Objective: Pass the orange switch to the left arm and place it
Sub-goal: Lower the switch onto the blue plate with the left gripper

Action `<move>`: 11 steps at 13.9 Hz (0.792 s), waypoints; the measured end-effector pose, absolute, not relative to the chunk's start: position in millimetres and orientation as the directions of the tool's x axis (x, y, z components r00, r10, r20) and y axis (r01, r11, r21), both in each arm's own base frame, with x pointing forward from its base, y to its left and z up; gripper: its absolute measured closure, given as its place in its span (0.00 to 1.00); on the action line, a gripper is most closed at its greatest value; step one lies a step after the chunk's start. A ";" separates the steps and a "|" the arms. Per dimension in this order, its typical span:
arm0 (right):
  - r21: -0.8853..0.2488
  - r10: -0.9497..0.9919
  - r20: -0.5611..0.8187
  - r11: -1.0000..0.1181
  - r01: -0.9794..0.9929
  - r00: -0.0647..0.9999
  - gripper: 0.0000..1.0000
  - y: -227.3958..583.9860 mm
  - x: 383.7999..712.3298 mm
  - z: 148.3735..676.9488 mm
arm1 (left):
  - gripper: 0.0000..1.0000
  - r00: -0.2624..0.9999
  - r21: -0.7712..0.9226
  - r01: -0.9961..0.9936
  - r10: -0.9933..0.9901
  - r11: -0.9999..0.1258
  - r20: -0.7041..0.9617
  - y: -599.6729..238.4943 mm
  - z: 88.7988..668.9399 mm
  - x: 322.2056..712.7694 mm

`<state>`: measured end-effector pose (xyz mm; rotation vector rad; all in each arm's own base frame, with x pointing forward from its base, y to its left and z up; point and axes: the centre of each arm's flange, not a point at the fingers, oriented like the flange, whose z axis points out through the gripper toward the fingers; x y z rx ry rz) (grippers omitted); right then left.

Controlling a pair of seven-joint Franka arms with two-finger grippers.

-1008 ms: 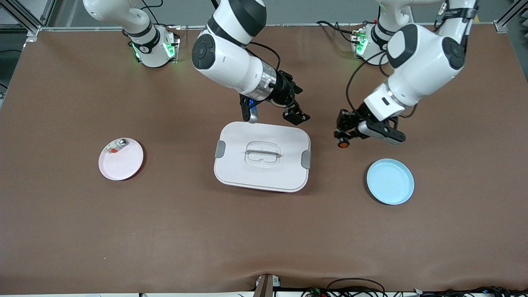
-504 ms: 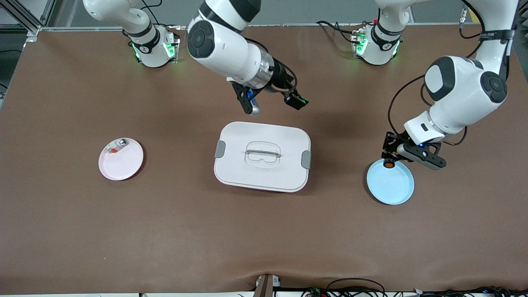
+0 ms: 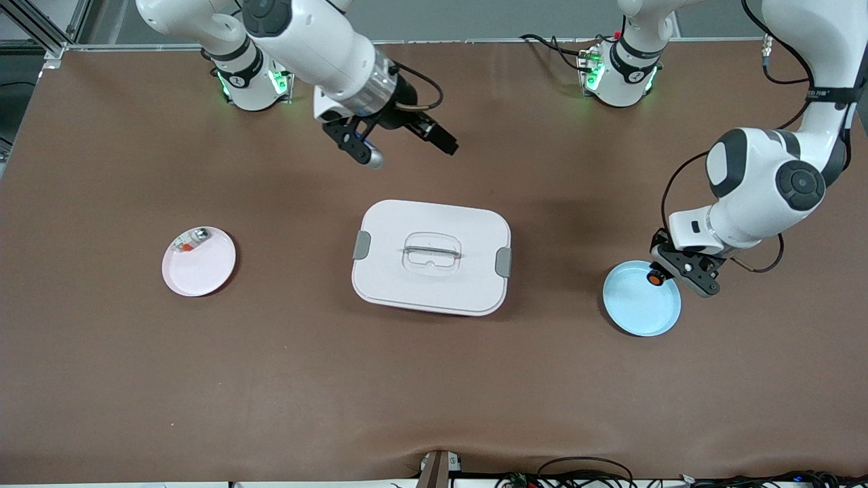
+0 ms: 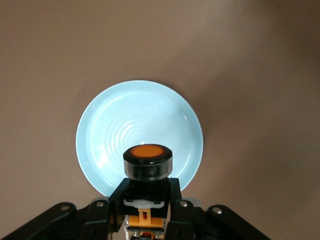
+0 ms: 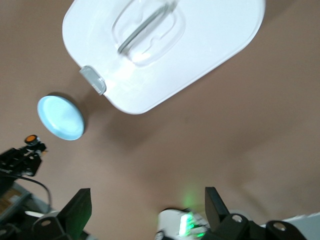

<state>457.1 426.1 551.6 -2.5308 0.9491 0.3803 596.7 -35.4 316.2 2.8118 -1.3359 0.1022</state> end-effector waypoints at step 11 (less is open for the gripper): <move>-0.197 -0.146 -0.220 -0.962 -0.191 0.964 0.00 142.3 528.7 563.6 | 0.65 0.153 -0.105 -0.983 -0.988 -0.151 -0.011 -28.1 240.9 626.9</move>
